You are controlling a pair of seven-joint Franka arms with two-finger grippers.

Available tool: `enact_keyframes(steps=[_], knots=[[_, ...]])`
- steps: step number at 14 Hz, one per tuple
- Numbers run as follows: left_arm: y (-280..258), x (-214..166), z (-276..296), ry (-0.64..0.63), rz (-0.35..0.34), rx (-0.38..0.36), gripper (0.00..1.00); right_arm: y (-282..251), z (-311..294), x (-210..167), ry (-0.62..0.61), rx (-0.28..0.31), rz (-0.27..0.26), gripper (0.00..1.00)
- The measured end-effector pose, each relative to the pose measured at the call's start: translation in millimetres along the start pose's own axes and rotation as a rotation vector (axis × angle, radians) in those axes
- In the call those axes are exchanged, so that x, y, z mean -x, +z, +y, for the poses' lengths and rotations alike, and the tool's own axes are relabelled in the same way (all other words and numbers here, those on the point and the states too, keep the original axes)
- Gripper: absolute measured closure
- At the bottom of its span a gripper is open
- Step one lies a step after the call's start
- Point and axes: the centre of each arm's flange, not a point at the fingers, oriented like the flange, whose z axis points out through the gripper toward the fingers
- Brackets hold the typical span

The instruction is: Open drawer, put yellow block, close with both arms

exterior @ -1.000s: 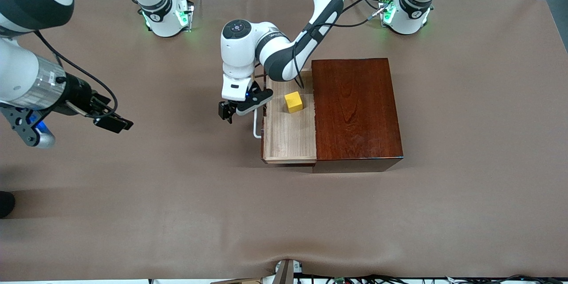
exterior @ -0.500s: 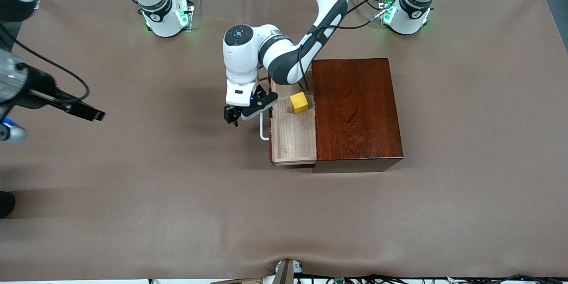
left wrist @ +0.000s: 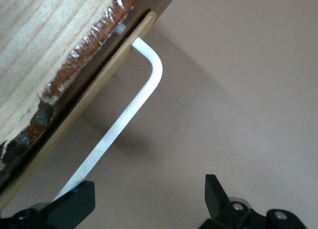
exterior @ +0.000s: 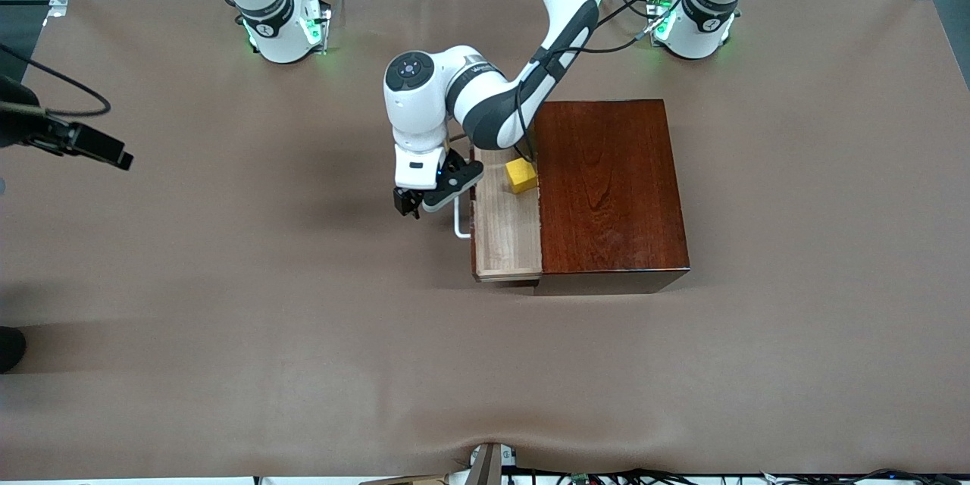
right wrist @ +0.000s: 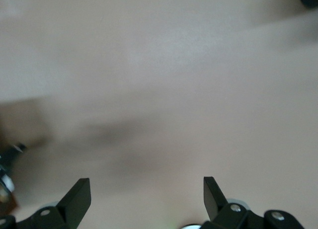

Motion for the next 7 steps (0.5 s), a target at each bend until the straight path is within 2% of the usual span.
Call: enact_keyframes(steps=[2, 7], knots=[[2, -9, -4, -0.005, 0.002, -0.047, 0.00, 0, 13, 4, -0.067, 0.004, -0.018, 0.00], [3, -43, -15, -0.014, -0.010, -0.152, 0.00, 15, 21, 23, -0.084, 0.011, -0.059, 0.00]])
